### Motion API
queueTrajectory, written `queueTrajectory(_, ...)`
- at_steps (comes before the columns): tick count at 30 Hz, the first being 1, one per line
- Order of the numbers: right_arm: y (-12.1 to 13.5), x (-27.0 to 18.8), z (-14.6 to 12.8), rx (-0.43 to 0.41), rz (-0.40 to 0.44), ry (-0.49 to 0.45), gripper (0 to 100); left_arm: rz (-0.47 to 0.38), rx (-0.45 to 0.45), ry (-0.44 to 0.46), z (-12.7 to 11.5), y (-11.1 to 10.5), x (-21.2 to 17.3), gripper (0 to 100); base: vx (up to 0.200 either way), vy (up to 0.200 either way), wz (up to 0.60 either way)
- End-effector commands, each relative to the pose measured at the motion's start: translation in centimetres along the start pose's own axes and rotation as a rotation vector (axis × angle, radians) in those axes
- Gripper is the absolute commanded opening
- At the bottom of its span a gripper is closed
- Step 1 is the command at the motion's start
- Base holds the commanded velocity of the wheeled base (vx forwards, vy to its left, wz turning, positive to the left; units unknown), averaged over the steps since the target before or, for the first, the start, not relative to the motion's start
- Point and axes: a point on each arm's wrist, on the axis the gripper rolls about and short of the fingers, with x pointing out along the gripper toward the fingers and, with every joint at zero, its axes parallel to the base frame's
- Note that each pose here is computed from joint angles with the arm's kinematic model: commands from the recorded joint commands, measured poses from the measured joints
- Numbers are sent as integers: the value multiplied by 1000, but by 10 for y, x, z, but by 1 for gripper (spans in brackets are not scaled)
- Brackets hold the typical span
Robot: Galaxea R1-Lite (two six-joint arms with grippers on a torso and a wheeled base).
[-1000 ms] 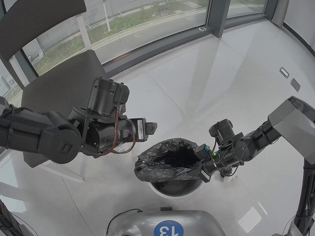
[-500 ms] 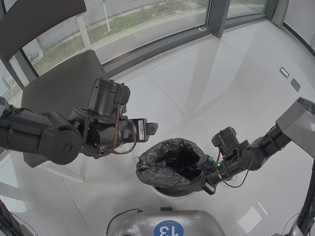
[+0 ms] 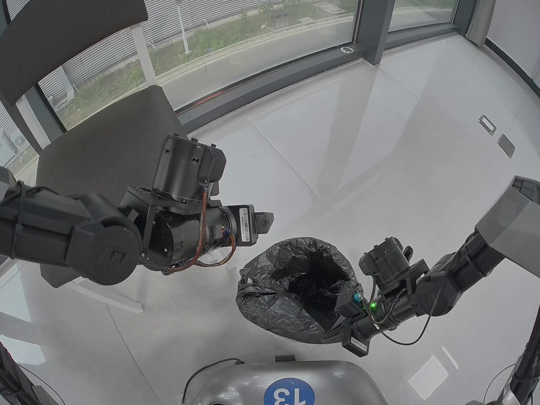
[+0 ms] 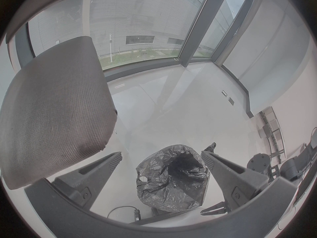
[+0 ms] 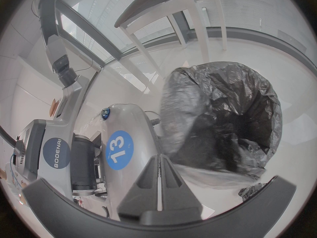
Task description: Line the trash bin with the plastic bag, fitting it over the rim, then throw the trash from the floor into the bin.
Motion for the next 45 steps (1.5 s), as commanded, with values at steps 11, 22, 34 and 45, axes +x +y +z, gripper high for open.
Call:
queueTrajectory(11,22,-2,4,-37,34,4,0,0,-1,-1,0,0,0,100,0,0,0)
queueTrajectory(22,-12,-22,26,-20,-71,-103,100,9,-2,-3,0,1,-1,100,0,0,0)
queueTrajectory(34,3,-1,20,-38,-8,-46,100,13,1,7,-3,2,-1,100,0,0,0)
queueTrajectory(45,-8,31,6,-16,23,14,100,15,2,10,-4,3,0,100,0,0,0)
